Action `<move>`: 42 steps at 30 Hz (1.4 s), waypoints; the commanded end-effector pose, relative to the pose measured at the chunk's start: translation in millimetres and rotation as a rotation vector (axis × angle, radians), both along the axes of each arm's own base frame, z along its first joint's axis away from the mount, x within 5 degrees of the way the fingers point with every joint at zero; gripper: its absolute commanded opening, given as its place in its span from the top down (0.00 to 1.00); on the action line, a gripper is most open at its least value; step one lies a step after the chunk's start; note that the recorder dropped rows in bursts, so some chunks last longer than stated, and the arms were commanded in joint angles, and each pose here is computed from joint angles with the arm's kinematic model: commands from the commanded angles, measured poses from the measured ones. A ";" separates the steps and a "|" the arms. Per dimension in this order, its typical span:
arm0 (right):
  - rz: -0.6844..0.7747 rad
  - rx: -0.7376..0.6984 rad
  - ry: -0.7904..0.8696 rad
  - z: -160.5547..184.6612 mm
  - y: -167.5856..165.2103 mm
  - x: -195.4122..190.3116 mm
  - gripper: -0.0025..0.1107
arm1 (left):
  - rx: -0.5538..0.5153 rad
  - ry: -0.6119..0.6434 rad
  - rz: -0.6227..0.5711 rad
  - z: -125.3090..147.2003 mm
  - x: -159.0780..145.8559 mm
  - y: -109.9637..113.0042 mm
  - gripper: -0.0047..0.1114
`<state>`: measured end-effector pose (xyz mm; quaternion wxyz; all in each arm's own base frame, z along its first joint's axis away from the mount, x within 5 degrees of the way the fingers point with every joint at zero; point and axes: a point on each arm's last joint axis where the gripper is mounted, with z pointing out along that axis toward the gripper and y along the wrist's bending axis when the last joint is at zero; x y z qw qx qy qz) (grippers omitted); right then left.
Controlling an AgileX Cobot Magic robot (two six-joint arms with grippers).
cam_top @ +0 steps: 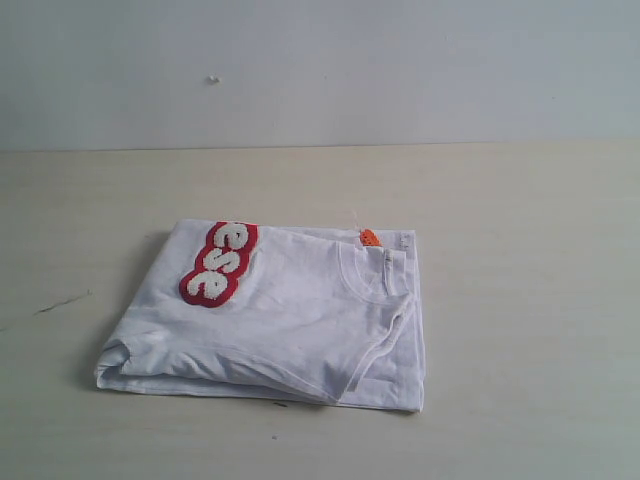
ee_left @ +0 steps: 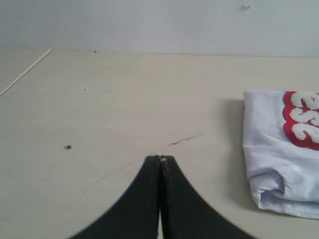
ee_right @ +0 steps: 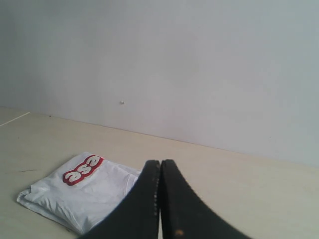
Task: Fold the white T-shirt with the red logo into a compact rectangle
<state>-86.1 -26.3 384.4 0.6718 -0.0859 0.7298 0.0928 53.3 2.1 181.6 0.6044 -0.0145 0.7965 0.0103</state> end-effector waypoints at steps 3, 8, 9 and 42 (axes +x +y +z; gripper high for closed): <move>-0.004 -0.001 -0.008 1.3 -0.3 -1.0 0.98 | -0.010 -0.007 0.002 -0.2 -0.1 -0.1 0.96; -0.004 -0.001 -0.008 1.3 -0.3 -1.0 0.98 | -0.010 -0.007 0.002 -0.2 -0.1 -0.1 0.96; -0.004 -0.001 -0.008 1.3 -0.3 -1.0 0.98 | -0.010 -0.007 0.002 -0.2 -0.1 -0.1 0.96; -0.170 0.124 -0.468 17.7 26.0 33.5 0.98 | -0.010 -0.007 0.002 -0.2 -0.1 -0.1 0.96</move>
